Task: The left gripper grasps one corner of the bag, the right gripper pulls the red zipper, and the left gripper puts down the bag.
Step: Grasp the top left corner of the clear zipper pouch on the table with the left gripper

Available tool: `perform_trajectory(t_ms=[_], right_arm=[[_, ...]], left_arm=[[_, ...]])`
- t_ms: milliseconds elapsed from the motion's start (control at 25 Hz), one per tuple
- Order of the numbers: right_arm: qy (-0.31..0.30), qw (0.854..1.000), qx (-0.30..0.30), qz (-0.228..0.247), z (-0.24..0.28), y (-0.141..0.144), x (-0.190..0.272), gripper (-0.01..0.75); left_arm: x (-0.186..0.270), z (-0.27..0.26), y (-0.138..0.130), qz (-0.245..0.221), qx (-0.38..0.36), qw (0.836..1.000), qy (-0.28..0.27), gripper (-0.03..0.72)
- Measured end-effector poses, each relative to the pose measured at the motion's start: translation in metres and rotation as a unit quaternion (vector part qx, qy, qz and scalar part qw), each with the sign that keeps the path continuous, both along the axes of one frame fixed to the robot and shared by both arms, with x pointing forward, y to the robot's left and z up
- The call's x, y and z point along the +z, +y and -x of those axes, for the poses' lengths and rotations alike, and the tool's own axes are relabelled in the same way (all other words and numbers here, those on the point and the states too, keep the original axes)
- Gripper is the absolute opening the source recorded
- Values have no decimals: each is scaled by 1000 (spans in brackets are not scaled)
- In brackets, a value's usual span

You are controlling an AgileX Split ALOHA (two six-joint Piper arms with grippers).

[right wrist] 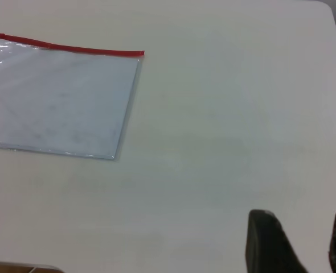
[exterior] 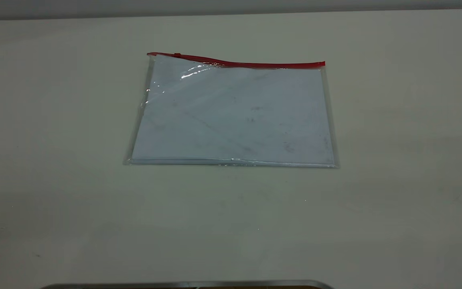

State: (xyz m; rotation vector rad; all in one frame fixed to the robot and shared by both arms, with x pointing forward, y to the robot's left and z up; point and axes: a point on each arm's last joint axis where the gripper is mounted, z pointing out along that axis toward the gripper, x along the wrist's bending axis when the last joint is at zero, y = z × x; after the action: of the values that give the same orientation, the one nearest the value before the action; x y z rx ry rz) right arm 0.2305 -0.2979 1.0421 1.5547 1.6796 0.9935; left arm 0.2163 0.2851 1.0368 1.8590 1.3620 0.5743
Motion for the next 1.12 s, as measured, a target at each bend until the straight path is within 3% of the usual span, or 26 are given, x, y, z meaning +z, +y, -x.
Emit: perform_trajectory(t_ms=[320, 480, 720, 1000, 1120], right_arm=[[-4, 998, 34, -45, 0, 9, 3, 306], [-4, 996, 72, -55, -20, 18, 19, 334], [53, 992, 112, 11, -86, 25, 18, 471], [39, 991, 126, -17, -165, 38, 4, 518], [72, 984, 159, -20, -196, 47, -10, 518]], left_arm=[[13, -9, -6, 58, 5, 997, -56, 425], [16, -30, -5, 76, 51, 996, 7, 425], [24, -87, -9, 40, 59, 994, 77, 442], [7, -180, -18, 3, 58, 991, 124, 555], [-7, -223, -23, -5, 64, 985, 159, 572]])
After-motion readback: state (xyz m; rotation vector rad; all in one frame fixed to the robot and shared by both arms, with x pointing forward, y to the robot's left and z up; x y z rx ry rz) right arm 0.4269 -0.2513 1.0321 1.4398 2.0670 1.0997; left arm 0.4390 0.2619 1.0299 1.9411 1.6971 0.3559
